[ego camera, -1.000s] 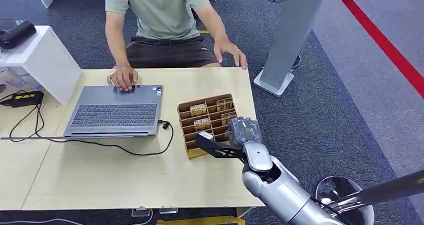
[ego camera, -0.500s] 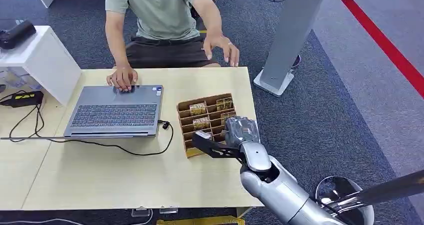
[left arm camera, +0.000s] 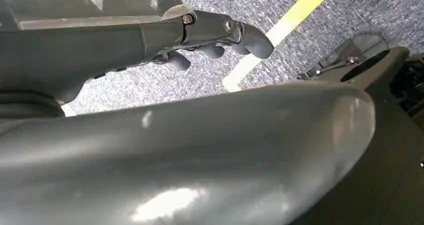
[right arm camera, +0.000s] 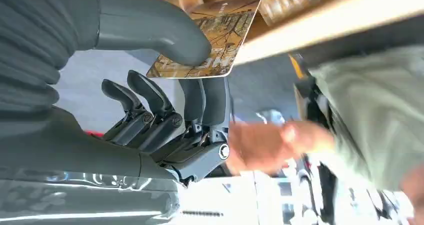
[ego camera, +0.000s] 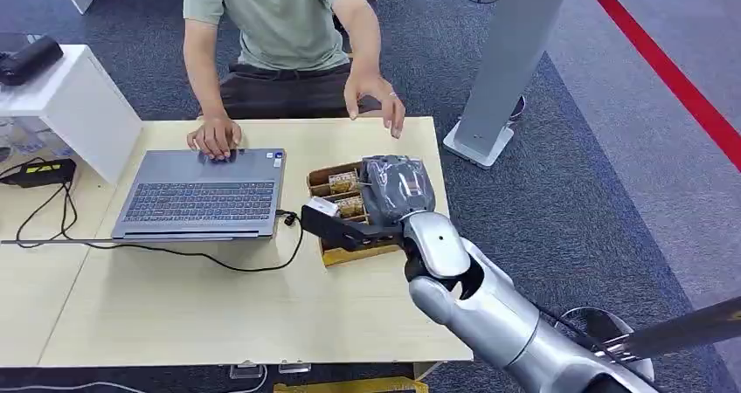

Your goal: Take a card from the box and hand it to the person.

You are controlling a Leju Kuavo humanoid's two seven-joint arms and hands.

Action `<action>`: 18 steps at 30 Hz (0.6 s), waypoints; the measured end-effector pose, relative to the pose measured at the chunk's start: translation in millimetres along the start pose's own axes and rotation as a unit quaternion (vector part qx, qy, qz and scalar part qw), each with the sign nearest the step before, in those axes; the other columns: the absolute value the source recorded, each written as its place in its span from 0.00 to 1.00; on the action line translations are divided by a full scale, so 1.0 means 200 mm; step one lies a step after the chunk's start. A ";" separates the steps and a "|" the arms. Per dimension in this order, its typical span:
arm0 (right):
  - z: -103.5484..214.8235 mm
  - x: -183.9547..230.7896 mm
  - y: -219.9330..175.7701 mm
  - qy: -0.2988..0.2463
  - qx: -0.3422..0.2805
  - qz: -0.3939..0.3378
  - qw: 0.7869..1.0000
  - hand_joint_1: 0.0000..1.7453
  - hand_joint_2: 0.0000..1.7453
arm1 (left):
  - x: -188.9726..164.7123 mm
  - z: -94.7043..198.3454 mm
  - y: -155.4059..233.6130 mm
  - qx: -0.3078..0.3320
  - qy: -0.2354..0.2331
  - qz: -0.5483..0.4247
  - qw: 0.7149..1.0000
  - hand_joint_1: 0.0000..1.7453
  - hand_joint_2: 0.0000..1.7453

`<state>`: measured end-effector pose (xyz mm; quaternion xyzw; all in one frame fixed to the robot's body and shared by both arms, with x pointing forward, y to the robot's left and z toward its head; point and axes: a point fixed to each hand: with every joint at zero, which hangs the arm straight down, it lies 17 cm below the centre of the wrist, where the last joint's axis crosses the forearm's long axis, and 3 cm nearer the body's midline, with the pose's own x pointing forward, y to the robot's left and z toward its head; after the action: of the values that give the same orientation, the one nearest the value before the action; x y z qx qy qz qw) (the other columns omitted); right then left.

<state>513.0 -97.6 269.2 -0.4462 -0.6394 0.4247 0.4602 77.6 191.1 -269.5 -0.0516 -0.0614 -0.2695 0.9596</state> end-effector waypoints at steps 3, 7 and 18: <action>-0.05 0.06 -0.10 -0.018 -0.031 -0.005 0.999 0.96 1.00 | 0.01 0.00 0.00 0.000 0.001 -0.007 1.000 0.00 0.00; -0.14 0.12 -0.15 -0.045 -0.063 -0.006 0.997 0.96 1.00 | 0.03 0.01 0.01 -0.004 0.002 -0.020 1.000 0.00 0.00; -0.34 0.10 0.03 -0.038 -0.045 0.037 0.998 0.96 1.00 | 0.11 0.01 0.02 -0.007 -0.004 -0.039 0.999 0.00 0.00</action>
<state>576.8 -67.5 282.5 -0.4732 -0.6579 0.4293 0.3986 98.2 183.9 -263.7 -0.0570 -0.0654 -0.3065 0.9479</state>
